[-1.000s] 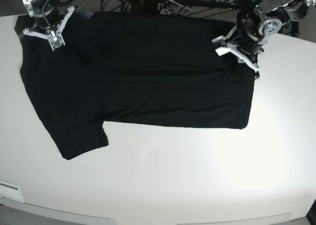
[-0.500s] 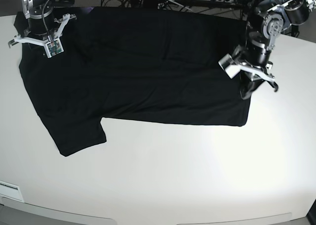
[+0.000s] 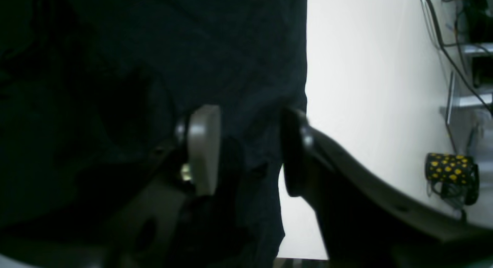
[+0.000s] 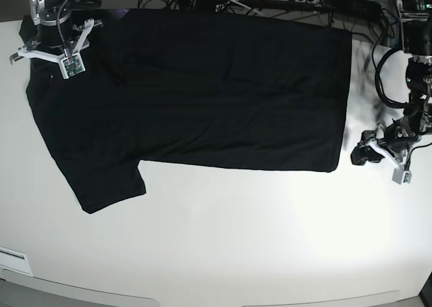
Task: Fold the T-shirt properly
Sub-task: 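Grasp the shirt hem corners with both grippers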
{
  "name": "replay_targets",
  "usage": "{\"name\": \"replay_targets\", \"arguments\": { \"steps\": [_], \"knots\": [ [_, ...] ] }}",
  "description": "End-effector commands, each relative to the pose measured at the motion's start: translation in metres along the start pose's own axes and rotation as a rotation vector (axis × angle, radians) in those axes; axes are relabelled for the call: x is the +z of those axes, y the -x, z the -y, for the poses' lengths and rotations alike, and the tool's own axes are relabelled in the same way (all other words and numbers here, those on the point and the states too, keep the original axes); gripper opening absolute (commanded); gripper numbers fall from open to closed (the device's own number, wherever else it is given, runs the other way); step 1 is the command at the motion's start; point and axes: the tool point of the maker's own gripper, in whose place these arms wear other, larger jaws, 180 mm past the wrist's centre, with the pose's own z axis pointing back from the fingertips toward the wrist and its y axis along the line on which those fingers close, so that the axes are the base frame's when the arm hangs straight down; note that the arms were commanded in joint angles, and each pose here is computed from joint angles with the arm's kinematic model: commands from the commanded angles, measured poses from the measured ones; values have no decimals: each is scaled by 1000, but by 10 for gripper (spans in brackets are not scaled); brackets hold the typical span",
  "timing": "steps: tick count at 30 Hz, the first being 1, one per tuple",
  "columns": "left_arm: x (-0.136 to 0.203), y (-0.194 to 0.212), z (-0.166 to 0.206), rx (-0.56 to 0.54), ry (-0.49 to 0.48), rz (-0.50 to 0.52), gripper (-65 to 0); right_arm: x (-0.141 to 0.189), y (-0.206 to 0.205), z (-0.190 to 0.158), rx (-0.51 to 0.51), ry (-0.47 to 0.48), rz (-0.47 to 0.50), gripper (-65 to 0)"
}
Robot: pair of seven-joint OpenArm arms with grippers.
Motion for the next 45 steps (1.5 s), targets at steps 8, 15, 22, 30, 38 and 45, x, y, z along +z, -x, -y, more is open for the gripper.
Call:
{"name": "replay_targets", "arguments": {
  "steps": [8, 15, 22, 30, 38, 45],
  "knots": [
    [-32, 23, 31, 110, 158, -131, -308, 0, -18, 13, -4, 41, 67, -346],
    [-43, 49, 66, 77, 267, -221, -339, 0, -20, 15, -10, 54, 79, -346],
    [-46, 50, 56, 86, 203, -227, -650, -4, -51, 30, -33, 104, 193, -346],
    [-46, 51, 54, 66, 194, -233, -650, -56, -105, 81, -228, 186, 305, -346],
    [-46, 55, 51, 42, 179, -244, -650, -156, -130, 124, -515, -32, 226, -345],
    [-46, 57, 48, 25, 163, -252, -650, -211, -121, 147, -883, -382, 161, -345]
  ]
}}
